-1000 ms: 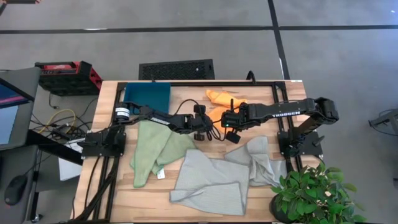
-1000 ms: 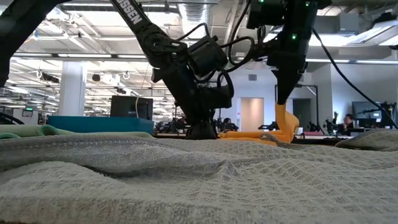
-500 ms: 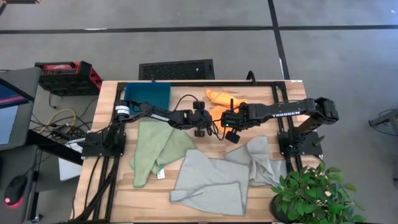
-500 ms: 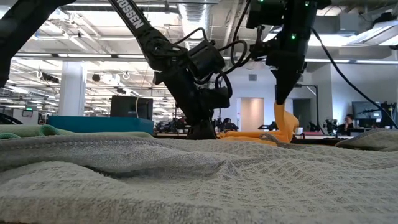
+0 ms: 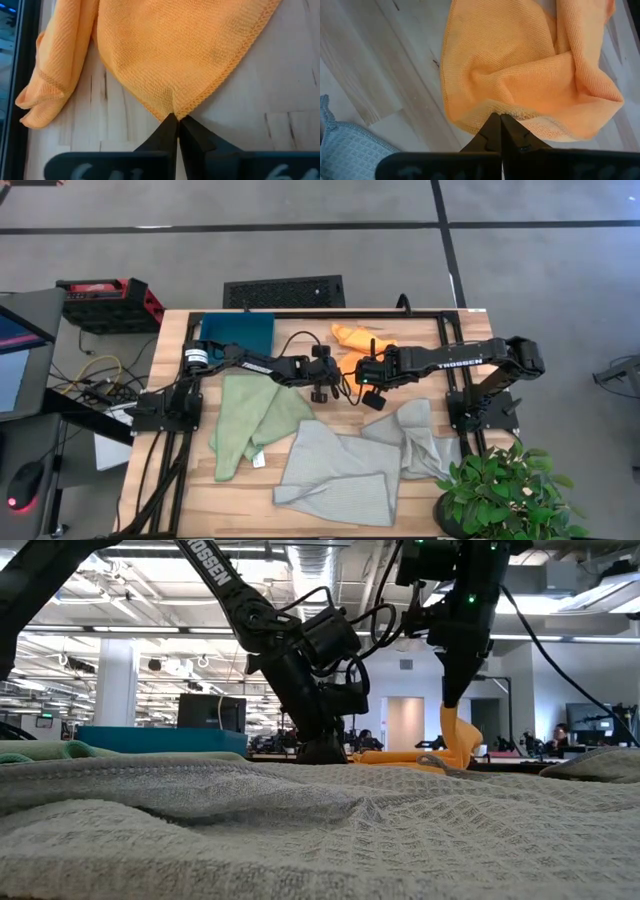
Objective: Fold microfiber towels
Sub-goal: Fold the orange towel
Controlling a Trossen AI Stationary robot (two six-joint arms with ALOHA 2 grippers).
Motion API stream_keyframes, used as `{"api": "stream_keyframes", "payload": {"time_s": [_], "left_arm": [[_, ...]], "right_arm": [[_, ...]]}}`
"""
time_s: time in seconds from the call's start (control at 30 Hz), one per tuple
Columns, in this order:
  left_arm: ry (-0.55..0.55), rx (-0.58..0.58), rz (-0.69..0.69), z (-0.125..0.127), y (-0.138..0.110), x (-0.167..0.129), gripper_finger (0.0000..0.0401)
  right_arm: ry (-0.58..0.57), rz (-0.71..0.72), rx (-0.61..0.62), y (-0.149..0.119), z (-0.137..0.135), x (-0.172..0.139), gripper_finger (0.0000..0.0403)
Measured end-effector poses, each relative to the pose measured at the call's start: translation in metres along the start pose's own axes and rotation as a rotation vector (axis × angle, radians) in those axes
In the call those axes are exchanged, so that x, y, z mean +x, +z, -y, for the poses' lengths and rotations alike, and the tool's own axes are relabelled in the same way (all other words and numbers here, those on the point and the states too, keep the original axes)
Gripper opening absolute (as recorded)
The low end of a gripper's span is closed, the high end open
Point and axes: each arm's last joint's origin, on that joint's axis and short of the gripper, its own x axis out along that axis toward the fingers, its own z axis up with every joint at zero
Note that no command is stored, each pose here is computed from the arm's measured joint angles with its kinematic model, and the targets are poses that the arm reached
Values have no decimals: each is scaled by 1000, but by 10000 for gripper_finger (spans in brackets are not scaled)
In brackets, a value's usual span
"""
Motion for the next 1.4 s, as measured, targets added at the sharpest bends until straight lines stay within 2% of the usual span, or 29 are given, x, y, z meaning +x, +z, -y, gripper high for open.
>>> {"api": "stream_keyframes", "payload": {"time_s": [0.23, 0.47, 0.7, 0.83, 1.03, 1.27, 1.4], "left_arm": [[-25, -79, -16, -1, 4, -17, 1], [-15, -138, -64, -12, 11, -65, 0], [6, -244, 1, -28, 20, -126, 0], [90, -294, 66, -39, 24, -165, 0], [286, -365, 117, -52, 23, -211, 0], [524, -475, 151, -65, 19, -244, 0], [585, -487, 168, -74, 23, -258, 0]], "right_arm": [[-3, -3, -22, -2, 2, -3, 8], [0, 109, 13, -7, 13, -30, 8], [-81, 242, 57, -15, 27, -57, 8], [-144, 313, 83, -18, 34, -67, 8], [-224, 428, 92, -20, 42, -83, 8], [-330, 587, 111, -15, 49, -100, 8], [-404, 681, 148, -10, 53, -109, 8]]}}
